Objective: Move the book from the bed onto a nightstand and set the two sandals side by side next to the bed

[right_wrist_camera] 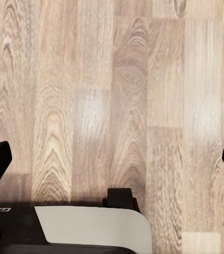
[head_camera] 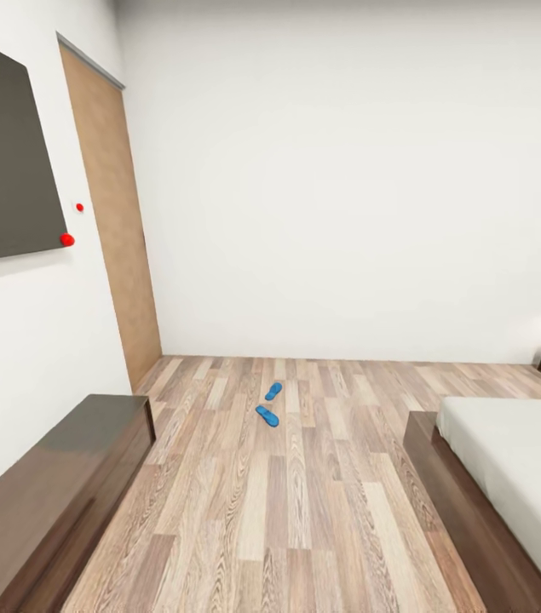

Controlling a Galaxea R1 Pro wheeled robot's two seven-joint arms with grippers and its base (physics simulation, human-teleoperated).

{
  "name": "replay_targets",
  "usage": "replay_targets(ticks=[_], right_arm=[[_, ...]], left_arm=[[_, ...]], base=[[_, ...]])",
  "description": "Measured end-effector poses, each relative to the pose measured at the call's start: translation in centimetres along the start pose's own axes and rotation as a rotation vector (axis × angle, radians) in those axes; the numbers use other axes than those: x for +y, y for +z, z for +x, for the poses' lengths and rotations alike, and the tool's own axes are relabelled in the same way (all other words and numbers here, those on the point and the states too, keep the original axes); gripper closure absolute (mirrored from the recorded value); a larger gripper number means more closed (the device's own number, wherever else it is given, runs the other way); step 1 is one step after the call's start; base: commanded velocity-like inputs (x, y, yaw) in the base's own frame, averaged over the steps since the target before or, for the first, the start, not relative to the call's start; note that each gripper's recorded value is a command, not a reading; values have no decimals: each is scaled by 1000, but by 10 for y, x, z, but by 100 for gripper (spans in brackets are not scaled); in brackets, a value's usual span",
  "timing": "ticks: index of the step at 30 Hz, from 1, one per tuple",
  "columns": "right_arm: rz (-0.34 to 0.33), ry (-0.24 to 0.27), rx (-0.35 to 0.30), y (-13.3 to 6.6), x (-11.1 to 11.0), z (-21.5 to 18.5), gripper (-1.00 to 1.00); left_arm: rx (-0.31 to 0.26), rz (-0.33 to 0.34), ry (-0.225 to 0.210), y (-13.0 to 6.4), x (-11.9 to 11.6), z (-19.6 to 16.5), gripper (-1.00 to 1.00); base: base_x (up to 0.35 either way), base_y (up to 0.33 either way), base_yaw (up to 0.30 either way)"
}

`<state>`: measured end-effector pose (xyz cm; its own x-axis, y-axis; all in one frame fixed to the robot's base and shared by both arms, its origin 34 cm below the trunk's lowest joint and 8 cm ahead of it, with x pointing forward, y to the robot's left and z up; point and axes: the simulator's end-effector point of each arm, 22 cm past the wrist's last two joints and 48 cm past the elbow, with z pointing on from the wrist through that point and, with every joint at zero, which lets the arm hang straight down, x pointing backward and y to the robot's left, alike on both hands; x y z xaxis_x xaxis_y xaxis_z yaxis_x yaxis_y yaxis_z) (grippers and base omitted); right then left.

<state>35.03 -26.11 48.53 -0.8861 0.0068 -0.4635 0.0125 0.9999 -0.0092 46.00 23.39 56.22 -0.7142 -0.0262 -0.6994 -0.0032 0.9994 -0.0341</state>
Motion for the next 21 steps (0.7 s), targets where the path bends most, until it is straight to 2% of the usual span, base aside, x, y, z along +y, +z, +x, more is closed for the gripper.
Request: replay_targets(ticks=[21], right_arm=[[0,0,33,1,0,13,-100]], left_arm=[[34,-2,-2,1,1,14,-100]], base=[[0,0,0]])
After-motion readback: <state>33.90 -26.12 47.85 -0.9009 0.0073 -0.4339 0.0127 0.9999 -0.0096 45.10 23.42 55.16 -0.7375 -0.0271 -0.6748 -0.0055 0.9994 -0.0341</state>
